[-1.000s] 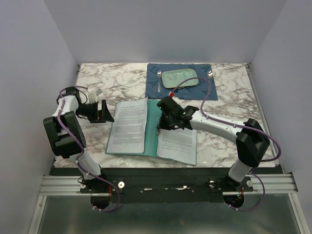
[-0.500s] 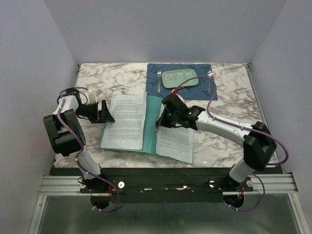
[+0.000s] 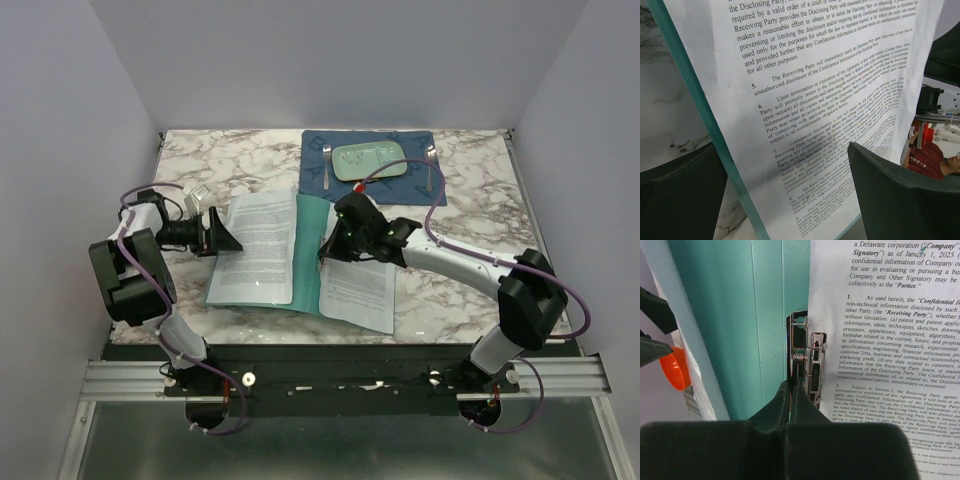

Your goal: Put the files into the folder

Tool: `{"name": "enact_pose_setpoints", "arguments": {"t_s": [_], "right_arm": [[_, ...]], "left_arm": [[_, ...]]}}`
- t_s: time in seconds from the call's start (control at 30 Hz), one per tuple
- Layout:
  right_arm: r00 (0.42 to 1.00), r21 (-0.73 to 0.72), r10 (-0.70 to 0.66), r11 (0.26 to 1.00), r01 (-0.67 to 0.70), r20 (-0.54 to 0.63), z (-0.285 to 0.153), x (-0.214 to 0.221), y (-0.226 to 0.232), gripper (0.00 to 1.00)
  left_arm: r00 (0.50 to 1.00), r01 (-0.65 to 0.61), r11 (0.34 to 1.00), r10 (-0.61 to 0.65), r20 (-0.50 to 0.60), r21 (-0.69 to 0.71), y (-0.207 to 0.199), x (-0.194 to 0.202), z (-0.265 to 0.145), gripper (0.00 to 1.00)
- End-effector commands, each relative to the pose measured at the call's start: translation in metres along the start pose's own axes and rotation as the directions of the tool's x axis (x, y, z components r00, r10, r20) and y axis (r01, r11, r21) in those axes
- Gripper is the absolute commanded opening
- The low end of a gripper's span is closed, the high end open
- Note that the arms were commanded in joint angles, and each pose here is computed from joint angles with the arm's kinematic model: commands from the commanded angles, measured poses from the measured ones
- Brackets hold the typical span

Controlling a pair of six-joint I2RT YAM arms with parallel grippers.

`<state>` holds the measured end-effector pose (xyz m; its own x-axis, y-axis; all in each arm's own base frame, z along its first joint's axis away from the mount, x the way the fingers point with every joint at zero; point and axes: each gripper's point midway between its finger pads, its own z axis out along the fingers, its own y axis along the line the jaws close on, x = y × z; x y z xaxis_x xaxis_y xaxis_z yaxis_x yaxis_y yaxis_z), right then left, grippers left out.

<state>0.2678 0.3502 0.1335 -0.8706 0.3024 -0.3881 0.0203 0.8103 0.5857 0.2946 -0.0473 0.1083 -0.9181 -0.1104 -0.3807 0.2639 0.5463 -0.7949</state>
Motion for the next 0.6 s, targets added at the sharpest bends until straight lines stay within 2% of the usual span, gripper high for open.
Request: {"name": "enact_pose_setpoints", "arguments": {"t_s": [0.0, 0.27, 0.5, 0.57], "right_arm": [[1.000, -0.073, 0.025, 0.997, -0.024, 0.010, 0.002, -0.005, 0.018, 0.01], [1.000, -0.043, 0.010, 0.999, -0.010, -0.008, 0.011, 0.002, 0.008, 0.00], [1.000, -0.039, -0.011, 0.999, 0.011, -0.017, 0.015, 0.003, 0.008, 0.01], [0.999, -0.034, -0.033, 0.999, 0.033, -0.019, 0.018, 0.003, 0.007, 0.02]], "left_arm": [[0.998, -0.020, 0.996, 0.015, 0.054, 0.091, -0.034, -0.011, -0.004, 0.98], [0.998, -0.030, 0.999, 0.028, 0.057, 0.032, -0.038, -0.015, -0.012, 0.61], [0.998, -0.009, 1.000, 0.008, 0.057, 0.021, -0.039, -0.017, -0.013, 0.49], [0.998, -0.009, 1.000, 0.008, 0.056, 0.015, -0.038, -0.018, -0.014, 0.34]]}}
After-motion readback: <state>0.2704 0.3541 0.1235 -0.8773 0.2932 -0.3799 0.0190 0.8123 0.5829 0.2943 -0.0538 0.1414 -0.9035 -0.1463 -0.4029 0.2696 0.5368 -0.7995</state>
